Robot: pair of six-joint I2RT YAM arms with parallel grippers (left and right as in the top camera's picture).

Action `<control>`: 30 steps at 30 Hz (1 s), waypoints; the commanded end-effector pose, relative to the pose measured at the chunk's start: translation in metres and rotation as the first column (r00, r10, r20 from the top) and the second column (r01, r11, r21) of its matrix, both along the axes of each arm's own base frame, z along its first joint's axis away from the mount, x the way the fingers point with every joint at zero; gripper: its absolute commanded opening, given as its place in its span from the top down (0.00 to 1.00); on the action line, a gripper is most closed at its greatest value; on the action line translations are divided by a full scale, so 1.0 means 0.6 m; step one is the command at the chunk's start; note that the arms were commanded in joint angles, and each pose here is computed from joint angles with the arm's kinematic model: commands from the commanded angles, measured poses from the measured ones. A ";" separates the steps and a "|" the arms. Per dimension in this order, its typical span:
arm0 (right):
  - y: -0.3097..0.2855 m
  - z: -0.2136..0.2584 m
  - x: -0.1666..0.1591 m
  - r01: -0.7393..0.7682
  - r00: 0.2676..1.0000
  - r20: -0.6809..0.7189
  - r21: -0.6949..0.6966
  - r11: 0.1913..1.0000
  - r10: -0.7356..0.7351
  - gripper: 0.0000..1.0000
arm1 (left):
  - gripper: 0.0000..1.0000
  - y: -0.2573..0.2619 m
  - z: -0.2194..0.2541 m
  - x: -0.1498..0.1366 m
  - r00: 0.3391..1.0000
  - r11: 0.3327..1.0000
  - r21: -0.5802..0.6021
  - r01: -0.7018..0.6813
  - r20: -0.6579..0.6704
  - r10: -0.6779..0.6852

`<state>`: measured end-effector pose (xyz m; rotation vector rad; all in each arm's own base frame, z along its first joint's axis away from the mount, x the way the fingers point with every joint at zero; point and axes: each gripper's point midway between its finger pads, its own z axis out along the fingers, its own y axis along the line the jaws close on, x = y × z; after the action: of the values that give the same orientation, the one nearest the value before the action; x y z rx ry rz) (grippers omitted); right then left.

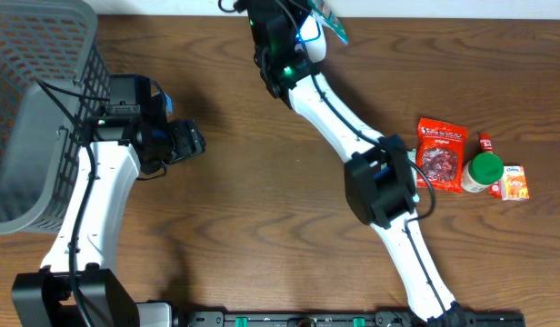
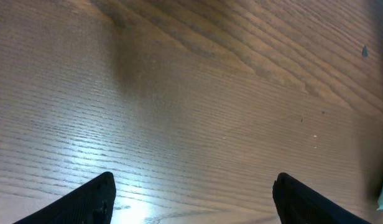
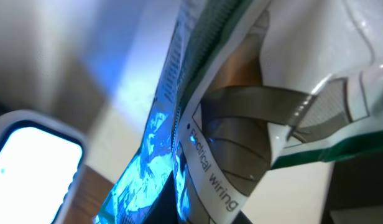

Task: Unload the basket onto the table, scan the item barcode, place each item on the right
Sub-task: 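Lift the glove pack with the right gripper up to the white scanner, then hold the glove pack against the scanner window with the right gripper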

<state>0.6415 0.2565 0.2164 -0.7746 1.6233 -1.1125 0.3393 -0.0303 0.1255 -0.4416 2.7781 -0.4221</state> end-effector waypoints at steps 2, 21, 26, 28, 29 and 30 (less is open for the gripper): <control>0.016 -0.050 0.019 -0.057 0.998 -0.027 -0.089 0.994 0.054 0.99 | 0.18 0.003 0.002 0.002 1.000 1.000 0.009 0.004 0.005 -0.004; 0.060 -0.048 0.017 -0.135 0.990 0.027 -0.044 0.990 0.136 0.99 | 0.18 0.003 0.003 0.002 1.000 1.000 0.009 0.004 0.006 -0.004; 0.069 -0.060 0.011 -0.145 0.989 -0.002 -0.051 0.988 0.145 0.98 | 0.18 0.003 0.002 0.002 1.000 1.000 0.009 0.004 0.005 -0.004; 0.068 -0.067 0.011 -0.139 0.990 -0.011 -0.028 0.990 0.139 0.96 | 0.18 0.003 0.002 0.002 1.000 1.000 0.009 0.004 0.005 -0.004; 0.066 -0.071 0.010 -0.131 0.991 -0.016 -0.014 0.991 0.131 0.95 | 0.18 0.003 0.002 0.002 1.000 1.000 0.009 0.004 0.006 -0.004; 0.063 -0.074 0.009 -0.119 0.993 -0.018 -0.001 0.993 0.119 0.96 | 0.18 0.003 0.002 0.002 1.000 1.000 0.009 0.004 0.006 -0.004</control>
<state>0.6490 0.2927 0.1663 -0.9419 1.5438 -1.0665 0.3394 -0.0304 0.1256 -0.4414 2.7777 -0.4227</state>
